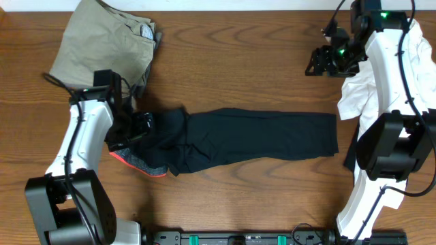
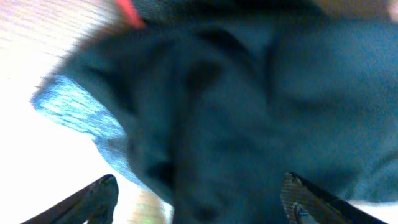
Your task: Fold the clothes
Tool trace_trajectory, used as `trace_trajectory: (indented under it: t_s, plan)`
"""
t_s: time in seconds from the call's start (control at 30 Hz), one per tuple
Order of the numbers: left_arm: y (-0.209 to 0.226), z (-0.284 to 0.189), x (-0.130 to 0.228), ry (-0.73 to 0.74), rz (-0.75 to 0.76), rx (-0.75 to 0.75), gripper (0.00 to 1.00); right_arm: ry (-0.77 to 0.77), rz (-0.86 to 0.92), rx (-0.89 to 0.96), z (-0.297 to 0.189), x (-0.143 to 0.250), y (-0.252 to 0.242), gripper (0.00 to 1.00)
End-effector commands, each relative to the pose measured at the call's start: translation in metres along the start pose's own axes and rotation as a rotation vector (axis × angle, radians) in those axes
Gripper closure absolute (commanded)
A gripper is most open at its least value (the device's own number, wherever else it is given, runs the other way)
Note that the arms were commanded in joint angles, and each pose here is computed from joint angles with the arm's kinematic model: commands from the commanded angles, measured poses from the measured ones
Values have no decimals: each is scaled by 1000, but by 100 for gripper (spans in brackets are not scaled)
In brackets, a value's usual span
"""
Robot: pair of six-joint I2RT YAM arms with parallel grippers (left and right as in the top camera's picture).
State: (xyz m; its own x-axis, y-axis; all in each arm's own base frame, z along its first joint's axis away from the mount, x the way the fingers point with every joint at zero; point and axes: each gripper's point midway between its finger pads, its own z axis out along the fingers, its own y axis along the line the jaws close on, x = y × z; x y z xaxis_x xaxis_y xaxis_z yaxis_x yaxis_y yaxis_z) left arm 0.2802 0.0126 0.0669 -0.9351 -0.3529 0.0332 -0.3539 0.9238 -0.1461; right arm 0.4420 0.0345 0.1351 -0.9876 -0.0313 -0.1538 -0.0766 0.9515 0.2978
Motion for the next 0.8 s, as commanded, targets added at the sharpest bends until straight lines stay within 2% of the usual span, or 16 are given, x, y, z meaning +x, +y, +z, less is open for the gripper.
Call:
trace_trajectory:
  t_s: [0.0,0.13,0.23,0.33,0.43,0.77]
  plan:
    - [18,2,-2,-17,-131,-35,18,9,-38,2,8,2,8,33]
    - [25,12,-2,-29,-159,-32,29,6,-55,0,20,2,12,32]
    - [27,21,0,-30,-158,-32,40,16,-54,-1,31,5,10,32]
    - [28,26,-1,-39,-157,-30,43,30,-49,-2,40,10,7,32]
    - [28,28,-3,-42,-157,-29,51,49,-43,-3,45,16,5,32]
    - [34,58,10,-15,-160,-35,52,64,-39,-23,46,20,9,34]
